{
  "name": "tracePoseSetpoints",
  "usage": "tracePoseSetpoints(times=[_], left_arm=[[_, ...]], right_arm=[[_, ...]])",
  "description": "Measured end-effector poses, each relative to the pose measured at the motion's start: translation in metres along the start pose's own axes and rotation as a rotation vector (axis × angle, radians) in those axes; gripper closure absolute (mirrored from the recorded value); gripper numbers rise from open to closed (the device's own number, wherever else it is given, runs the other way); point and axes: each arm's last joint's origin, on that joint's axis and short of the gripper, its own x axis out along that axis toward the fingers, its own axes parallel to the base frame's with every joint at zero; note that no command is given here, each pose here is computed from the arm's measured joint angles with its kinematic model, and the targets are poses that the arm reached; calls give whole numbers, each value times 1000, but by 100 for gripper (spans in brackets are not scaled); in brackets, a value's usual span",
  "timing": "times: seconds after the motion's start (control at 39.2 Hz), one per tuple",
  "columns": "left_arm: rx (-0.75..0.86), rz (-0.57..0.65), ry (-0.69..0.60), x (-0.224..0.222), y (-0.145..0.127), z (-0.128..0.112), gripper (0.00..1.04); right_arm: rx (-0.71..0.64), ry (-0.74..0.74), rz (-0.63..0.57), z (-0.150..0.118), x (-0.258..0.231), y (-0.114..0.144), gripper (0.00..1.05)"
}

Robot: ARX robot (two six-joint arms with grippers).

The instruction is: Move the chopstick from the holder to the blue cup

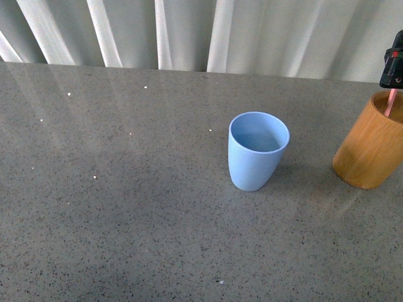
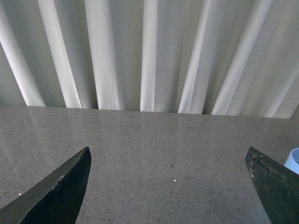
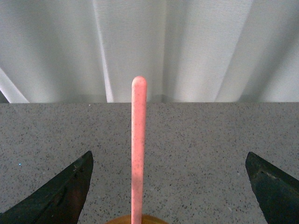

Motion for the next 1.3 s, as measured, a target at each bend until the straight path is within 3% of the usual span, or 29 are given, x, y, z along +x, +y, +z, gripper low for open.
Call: tracePoseSetpoints(times=[0.46, 0.84, 0.94, 1.3], left_arm=[[0, 0, 0, 0, 0, 0, 7], [0, 0, 0, 0, 0, 0, 7], [0, 0, 0, 0, 0, 0, 7], [0, 0, 0, 0, 0, 0, 7]], right_arm=[[15, -22, 46, 6, 34, 19, 10], [41, -49, 80, 1, 28, 34, 83], [47, -83, 70, 12, 17, 32, 103], [27, -274, 98, 80, -22, 38, 103]])
